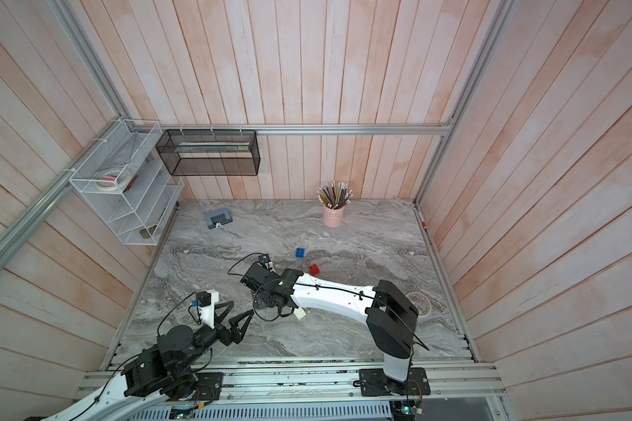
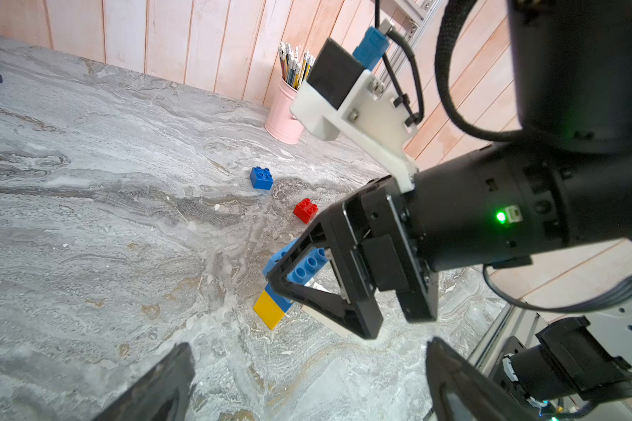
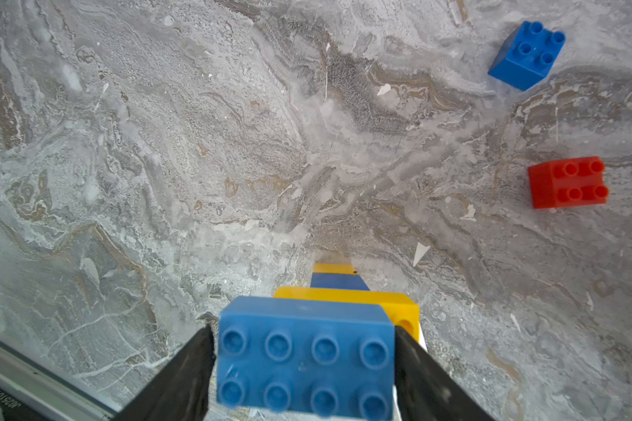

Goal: Assemble a spoon with lego
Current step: Assemble the lego brick with the lego brick, then pick up the lego brick from the center of the board.

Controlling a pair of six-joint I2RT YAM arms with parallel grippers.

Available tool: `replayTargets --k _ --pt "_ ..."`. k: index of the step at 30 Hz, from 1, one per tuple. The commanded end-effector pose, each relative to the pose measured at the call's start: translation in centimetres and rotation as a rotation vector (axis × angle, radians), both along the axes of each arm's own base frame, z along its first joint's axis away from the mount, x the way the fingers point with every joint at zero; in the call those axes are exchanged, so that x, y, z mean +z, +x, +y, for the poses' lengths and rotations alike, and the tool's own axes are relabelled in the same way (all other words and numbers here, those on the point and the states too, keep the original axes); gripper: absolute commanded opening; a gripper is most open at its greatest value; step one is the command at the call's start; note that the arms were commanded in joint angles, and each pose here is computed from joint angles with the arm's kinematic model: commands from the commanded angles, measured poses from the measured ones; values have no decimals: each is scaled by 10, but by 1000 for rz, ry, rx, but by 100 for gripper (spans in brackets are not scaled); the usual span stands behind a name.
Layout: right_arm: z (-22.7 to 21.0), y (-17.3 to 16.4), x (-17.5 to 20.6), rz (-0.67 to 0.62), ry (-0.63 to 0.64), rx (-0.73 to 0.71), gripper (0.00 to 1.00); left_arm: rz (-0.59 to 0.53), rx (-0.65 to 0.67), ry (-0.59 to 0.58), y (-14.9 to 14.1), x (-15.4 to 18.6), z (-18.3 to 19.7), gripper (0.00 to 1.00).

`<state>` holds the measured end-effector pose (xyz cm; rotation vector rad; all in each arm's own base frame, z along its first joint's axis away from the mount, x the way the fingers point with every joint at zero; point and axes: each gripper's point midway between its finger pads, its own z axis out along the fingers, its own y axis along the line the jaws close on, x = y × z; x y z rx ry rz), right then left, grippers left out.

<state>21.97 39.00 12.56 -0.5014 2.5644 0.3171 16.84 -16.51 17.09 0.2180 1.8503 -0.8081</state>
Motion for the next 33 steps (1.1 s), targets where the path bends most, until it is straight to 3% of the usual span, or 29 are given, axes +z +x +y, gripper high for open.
replayTargets --k 1,10,14,18,25,33 --pt "-6 1 18 -23 24 -12 80 1 1 10 0 -6 1 100" --pt "-14 4 62 -106 93 -5 85 -1 -9 8 -1 -5 -1 100" --pt "-54 20 78 -141 84 -34 87 41 -40 14 -3 -12 -9 100" --pt "-109 51 77 -114 176 -80 87 148 -37 63 -2 -31 -16 99" --pt "-177 85 39 -68 149 -70 85 282 -43 114 -4 -63 -27 94" --pt "-178 109 -31 34 55 24 68 317 -99 84 -3 -71 -50 91"
